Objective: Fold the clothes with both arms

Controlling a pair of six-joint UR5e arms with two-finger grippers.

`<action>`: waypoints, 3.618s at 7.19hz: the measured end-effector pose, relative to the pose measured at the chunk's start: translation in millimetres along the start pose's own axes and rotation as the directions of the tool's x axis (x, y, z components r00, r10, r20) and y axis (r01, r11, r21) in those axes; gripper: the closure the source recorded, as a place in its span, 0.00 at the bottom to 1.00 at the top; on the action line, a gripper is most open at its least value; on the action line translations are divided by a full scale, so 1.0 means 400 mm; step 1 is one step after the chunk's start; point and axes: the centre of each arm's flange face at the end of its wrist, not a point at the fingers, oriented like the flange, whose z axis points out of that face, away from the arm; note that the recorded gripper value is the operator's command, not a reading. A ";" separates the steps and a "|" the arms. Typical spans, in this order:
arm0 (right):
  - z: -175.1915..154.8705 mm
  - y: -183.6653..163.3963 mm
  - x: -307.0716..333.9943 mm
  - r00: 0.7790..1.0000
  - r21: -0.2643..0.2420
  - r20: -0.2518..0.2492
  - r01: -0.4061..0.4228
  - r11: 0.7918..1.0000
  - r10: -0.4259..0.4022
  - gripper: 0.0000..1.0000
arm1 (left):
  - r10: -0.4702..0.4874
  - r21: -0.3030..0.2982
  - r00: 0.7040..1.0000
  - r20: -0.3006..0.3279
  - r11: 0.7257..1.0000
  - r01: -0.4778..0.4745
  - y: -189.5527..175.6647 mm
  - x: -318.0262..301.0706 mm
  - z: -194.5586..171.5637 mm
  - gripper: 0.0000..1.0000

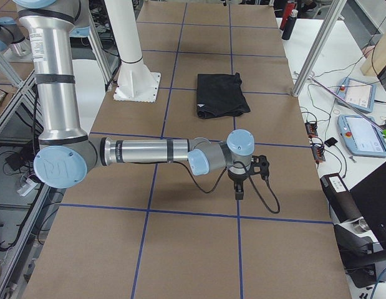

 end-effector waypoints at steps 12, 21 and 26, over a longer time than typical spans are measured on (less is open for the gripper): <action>-0.001 0.006 -0.013 0.999 -0.153 0.032 0.022 0.988 -0.017 0.00 | 0.023 -0.062 0.999 0.026 0.998 -0.022 0.012 -0.121 -0.062 0.00; -0.011 0.002 -0.024 0.999 -0.146 0.038 0.027 0.989 -0.021 0.00 | 0.020 -0.067 1.000 0.024 0.998 -0.018 0.027 -0.128 -0.054 0.00; -0.006 0.004 -0.018 0.999 -0.149 0.034 0.025 0.989 -0.020 0.00 | 0.024 -0.062 0.999 0.025 0.998 -0.022 0.021 -0.122 -0.059 0.00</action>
